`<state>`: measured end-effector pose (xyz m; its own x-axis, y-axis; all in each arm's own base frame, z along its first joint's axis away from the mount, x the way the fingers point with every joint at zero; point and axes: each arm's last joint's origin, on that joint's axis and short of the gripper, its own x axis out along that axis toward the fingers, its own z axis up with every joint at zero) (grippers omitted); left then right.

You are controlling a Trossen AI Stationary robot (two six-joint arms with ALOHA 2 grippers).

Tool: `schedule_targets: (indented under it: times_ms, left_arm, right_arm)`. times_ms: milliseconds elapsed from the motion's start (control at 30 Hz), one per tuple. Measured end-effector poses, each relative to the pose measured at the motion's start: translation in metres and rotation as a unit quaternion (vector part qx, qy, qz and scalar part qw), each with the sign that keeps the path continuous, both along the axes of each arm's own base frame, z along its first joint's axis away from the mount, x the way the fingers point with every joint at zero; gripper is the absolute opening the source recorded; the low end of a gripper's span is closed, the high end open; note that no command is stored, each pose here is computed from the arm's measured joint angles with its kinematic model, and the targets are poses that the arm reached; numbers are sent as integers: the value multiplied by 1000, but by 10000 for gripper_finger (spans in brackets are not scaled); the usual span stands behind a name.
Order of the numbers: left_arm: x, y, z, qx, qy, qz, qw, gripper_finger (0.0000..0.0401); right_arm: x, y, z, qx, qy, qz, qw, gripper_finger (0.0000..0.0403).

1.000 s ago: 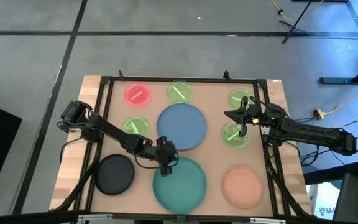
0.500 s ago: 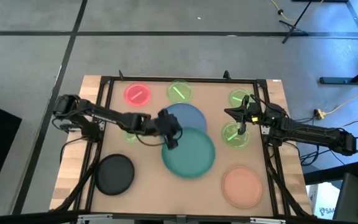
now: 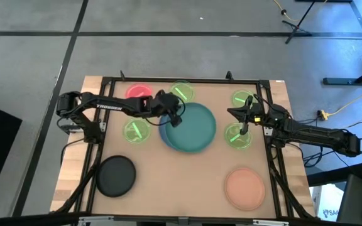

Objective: Stack plastic plates
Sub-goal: Stack the green plate on top of the blue plate

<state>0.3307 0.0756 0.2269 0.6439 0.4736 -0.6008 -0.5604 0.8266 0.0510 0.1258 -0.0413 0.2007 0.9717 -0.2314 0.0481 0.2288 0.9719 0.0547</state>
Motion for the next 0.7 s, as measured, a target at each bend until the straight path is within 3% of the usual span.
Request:
schedule_targets:
  times_ms: [433, 700]
  left_arm:
    - [-6, 17, -17, -8, 57, 6, 998, 16]
    - [-6, 16, -18, 7, 73, -10, 997, 84]
  right_arm:
    - [0, -1, 0, -20, 6, -21, 1000, 5]
    - [0, -1, -1, -18, 11, -24, 999, 5]
